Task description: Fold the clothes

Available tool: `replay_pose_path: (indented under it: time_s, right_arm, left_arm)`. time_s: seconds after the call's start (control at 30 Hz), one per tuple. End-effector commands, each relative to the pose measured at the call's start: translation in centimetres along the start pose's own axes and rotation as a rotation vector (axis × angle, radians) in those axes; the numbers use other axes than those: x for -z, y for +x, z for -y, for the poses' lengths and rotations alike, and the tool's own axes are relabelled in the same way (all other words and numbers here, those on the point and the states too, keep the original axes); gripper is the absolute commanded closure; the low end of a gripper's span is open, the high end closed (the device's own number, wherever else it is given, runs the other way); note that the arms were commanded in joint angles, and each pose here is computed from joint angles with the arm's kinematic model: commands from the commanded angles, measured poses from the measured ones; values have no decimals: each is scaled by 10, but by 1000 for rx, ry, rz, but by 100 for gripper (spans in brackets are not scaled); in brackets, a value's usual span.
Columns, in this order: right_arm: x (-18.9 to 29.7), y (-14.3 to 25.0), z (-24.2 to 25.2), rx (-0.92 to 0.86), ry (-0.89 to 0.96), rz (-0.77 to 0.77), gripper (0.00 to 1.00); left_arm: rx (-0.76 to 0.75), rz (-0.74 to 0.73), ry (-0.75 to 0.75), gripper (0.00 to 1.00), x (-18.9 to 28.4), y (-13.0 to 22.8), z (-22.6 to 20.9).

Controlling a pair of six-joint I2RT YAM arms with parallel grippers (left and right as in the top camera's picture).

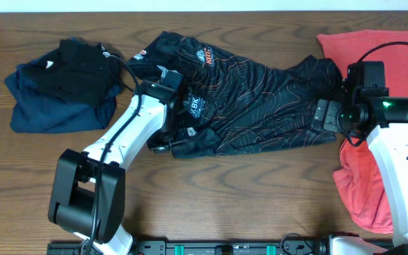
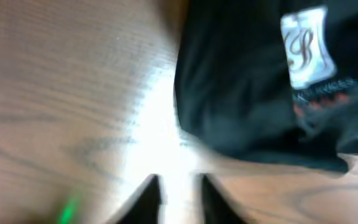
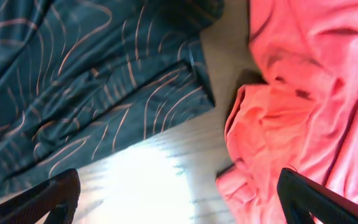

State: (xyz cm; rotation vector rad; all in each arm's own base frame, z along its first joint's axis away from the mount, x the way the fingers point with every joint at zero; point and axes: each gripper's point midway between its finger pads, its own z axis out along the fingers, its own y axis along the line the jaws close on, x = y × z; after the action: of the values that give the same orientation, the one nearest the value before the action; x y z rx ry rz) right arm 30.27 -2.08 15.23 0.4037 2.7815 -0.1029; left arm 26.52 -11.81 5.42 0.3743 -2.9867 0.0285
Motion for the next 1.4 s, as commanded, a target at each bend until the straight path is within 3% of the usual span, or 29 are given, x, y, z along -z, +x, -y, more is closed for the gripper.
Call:
replay_pose_path:
  time_s: [0.0, 0.03, 0.07, 0.13, 0.37, 0.47, 0.53, 0.6, 0.67, 0.77, 0.93, 1.37]
  right_arm:
    - [4, 2, -4, 8, -35, -12, 1]
    - [3, 3, -4, 9, -33, -19, 1]
    - [2, 5, -4, 9, -31, -24, 1]
    - [-1, 8, -4, 6, -31, -35, 1]
    - [-28, 35, -8, -24, -58, -105, 1]
    - [-45, 52, -10, -90, -67, -141, 7]
    - [-57, 60, -8, -129, -60, -147, 14]
    - [-71, 68, -8, -165, -58, -144, 36]
    - [-79, 71, -6, -187, -56, -136, 45]
    - [-86, 71, -3, -205, -55, -120, 46]
    - [-87, 66, 5, -231, -42, -104, 31]
    - [-89, 68, 14, -265, -8, -111, 29]
  left_arm:
    - [-14, -31, -27, 50, 0, 7, -6]
    - [-18, -50, -40, 30, 0, 12, -9]
    - [-24, -61, -47, 20, 0, 14, -11]
    - [-36, -86, -63, 14, 1, 20, -15]
    - [-107, -28, 55, 14, 1, 5, 9]
    - [-120, 30, 95, 14, 2, -9, 20]
    - [-122, 48, 106, 14, 3, -13, 23]
    - [-125, 64, 117, 14, 3, -17, 26]
    - [-126, 75, 124, 14, 3, -19, 27]
    - [-130, 97, 141, 14, 4, -24, 32]
    - [-160, 187, 194, 12, 10, -45, 47]
    - [-99, 268, 258, 13, 8, -71, 65]
